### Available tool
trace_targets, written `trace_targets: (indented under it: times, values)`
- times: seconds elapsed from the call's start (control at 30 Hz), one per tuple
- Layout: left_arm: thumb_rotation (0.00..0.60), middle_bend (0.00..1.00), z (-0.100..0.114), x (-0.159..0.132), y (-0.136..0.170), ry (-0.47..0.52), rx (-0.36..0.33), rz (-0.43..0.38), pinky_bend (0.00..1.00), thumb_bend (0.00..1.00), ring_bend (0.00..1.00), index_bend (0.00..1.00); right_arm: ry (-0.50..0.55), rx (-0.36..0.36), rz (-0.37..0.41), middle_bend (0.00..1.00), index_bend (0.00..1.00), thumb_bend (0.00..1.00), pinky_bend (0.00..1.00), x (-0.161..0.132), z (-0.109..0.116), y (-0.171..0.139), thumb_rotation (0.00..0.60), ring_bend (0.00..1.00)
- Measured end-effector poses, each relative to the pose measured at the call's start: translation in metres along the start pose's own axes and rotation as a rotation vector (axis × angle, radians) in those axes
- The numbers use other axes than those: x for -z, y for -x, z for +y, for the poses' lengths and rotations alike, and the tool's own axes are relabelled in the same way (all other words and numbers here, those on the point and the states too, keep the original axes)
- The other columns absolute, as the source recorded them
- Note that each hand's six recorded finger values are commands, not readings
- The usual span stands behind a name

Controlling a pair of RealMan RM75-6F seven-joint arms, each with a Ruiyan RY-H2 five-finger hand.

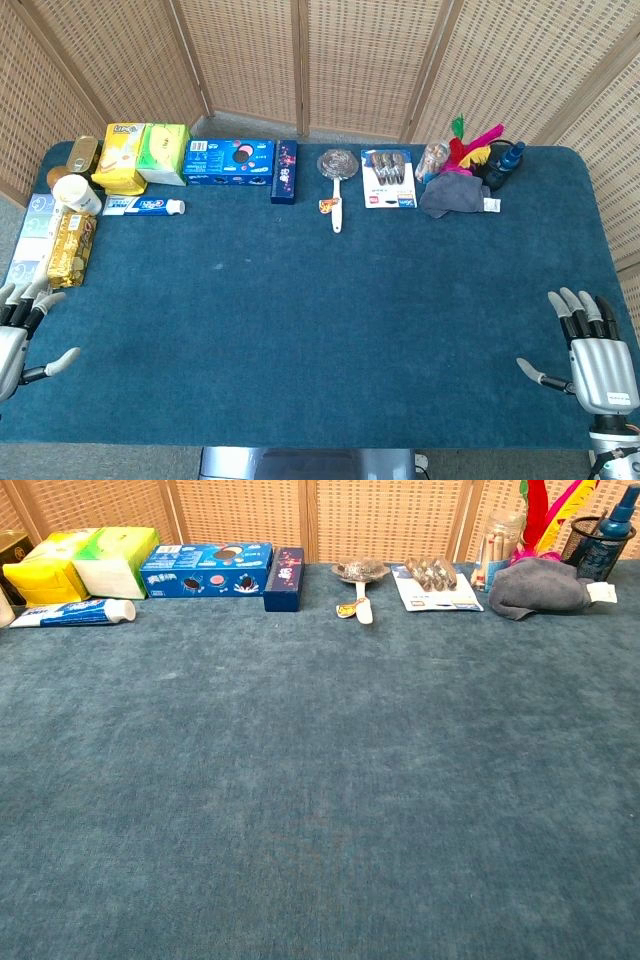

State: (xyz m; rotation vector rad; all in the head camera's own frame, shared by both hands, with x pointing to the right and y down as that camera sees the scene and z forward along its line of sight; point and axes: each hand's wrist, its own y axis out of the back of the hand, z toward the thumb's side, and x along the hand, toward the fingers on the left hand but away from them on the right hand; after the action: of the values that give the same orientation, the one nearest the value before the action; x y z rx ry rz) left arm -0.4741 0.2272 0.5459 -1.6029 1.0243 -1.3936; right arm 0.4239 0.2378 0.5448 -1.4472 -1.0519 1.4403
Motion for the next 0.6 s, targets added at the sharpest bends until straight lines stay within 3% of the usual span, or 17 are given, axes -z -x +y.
trace_targets:
  times: [0.5,0.6]
  values:
    - [0.0,0.01,0.0012,-0.0004,-0.0028,0.01,-0.005,-0.018,0.0,0.0,0.0,0.17,0.008,0.006,-0.002,0.0,0.0,0.0,0.03,0.0004,0.0024,-0.0014,0.338,0.0]
    - [0.0,0.16,0.0011,-0.0017,-0.0072,0.008,-0.019,-0.039,0.0,0.0,0.1,0.22,0.009,0.0,-0.01,0.0,0.0,0.0,0.03,0.0019,0.0013,-0.0002,0.341,0.0]
